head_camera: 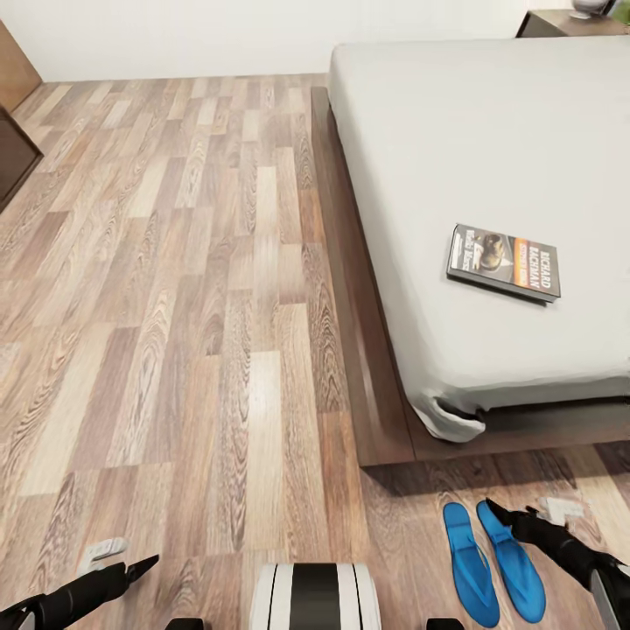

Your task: In the bedroom, move the book from the bed onto either nightstand, and place the two sandals side by side next to the bed.

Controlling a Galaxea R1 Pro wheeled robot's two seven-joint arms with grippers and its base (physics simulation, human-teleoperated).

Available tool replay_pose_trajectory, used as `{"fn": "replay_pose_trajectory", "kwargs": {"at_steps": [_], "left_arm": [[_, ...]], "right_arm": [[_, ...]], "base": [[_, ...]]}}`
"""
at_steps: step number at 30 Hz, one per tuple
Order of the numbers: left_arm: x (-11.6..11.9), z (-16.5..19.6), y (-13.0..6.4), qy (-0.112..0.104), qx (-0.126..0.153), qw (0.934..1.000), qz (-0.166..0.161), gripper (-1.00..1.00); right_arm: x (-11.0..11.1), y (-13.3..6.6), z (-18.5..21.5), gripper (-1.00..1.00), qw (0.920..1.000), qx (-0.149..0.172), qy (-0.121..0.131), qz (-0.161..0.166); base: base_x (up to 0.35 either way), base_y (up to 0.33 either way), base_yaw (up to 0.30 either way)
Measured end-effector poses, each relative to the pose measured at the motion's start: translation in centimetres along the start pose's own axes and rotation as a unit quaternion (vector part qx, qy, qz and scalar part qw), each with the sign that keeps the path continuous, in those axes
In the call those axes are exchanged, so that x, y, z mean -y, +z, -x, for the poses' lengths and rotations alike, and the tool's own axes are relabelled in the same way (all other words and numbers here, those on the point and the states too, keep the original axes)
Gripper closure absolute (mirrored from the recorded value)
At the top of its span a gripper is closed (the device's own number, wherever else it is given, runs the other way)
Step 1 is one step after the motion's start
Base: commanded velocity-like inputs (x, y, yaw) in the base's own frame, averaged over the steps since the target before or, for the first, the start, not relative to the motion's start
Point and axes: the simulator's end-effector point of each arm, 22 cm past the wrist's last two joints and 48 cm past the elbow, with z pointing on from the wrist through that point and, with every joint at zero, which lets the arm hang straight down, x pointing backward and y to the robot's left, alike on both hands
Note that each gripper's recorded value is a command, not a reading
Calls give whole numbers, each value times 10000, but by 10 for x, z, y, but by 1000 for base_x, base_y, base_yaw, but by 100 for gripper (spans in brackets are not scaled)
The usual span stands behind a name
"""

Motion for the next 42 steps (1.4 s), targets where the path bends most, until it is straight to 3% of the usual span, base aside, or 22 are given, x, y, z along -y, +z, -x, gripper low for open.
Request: {"fn": "replay_pose_trajectory", "kwargs": {"at_steps": [1,3,4,5,8,14,22,42], "left_arm": [[1,2,-1,8,19,10000,-5,-100],[2,6,-3,21,61,10000,-15,-100],[2,7,-4,27,78,10000,-19,-100],[3,8,-5,35,95,9999,-24,-100],[9,11,-5,72,135,9999,-70,-100],[16,20,-8,112,250,9996,-119,-100],[42,21,-1,94,352,9989,-303,-100],[57,44,-14,163,654,9972,-319,-100]], "right_arm": [[-6,-2,-9,-100,9998,-51,118,163],[-26,-10,-61,-100,9953,-423,610,629],[-32,-15,-84,-100,9915,-606,852,781],[-41,-26,-124,-100,9828,-942,1251,984],[-56,-35,-139,-100,9751,-1051,1470,1288],[-67,-39,-129,-100,9753,-849,1354,1522],[-70,-42,-114,-100,9772,-644,1256,1586],[-84,-49,-83,-100,9776,-297,1161,1729]], "base": [[0,0,0],[0,0,0],[0,0,0],[0,0,0],[0,0,0],[0,0,0],[0,0,0],[0,0,0]]}}
